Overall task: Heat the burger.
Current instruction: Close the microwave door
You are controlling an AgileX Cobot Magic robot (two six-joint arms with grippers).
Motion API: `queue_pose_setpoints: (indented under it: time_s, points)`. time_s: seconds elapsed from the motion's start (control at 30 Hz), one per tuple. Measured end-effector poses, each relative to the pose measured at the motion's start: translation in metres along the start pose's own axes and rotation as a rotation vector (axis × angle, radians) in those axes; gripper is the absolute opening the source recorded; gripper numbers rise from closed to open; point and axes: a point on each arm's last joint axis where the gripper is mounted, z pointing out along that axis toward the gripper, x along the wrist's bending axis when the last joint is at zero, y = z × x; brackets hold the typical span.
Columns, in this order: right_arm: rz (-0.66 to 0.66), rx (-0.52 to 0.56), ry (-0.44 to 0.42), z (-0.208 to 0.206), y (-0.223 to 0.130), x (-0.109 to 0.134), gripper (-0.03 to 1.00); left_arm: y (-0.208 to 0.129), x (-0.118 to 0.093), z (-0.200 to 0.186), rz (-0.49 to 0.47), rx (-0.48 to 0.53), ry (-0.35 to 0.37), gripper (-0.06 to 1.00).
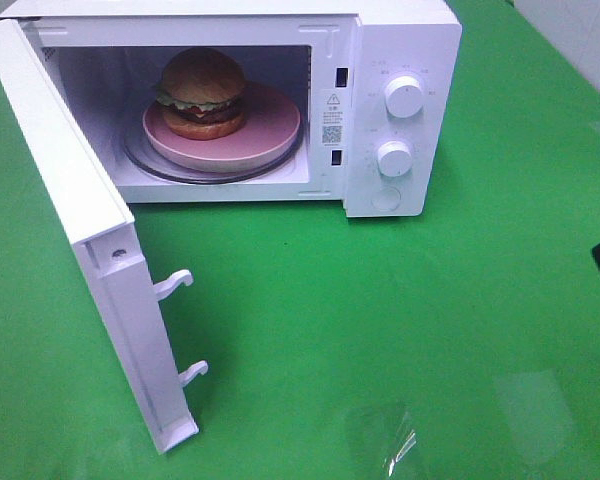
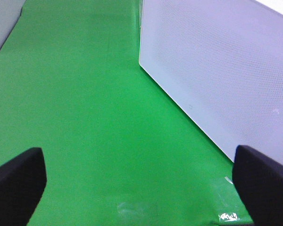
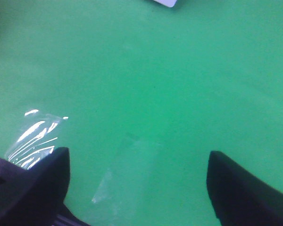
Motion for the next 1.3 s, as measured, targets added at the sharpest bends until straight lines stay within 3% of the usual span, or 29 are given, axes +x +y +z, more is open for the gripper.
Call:
queue_pose_setpoints:
  time_s: [0.17,0.53,1.07,1.3]
  points:
    - [0.105,-0.102,-0.058,-0.032,-0.013,-0.014,0.77,0.000,0.000,0.000,0.000,0.000,0.000,0.99]
    - [0.201,-0.303,-0.153,-0.082,-0.048,-0.019,0.77,0.000,0.000,0.000,0.000,0.000,0.000,0.99]
    - [0.234,-0.335,-0.155,-0.063,-0.107,-0.012,0.77,0.000,0.000,0.000,0.000,0.000,0.000,0.99]
    - [0.282,-0.398,-0.219,-0.070,-0.119,-0.010,0.77,0.000,0.000,0.000,0.000,0.000,0.000,0.99]
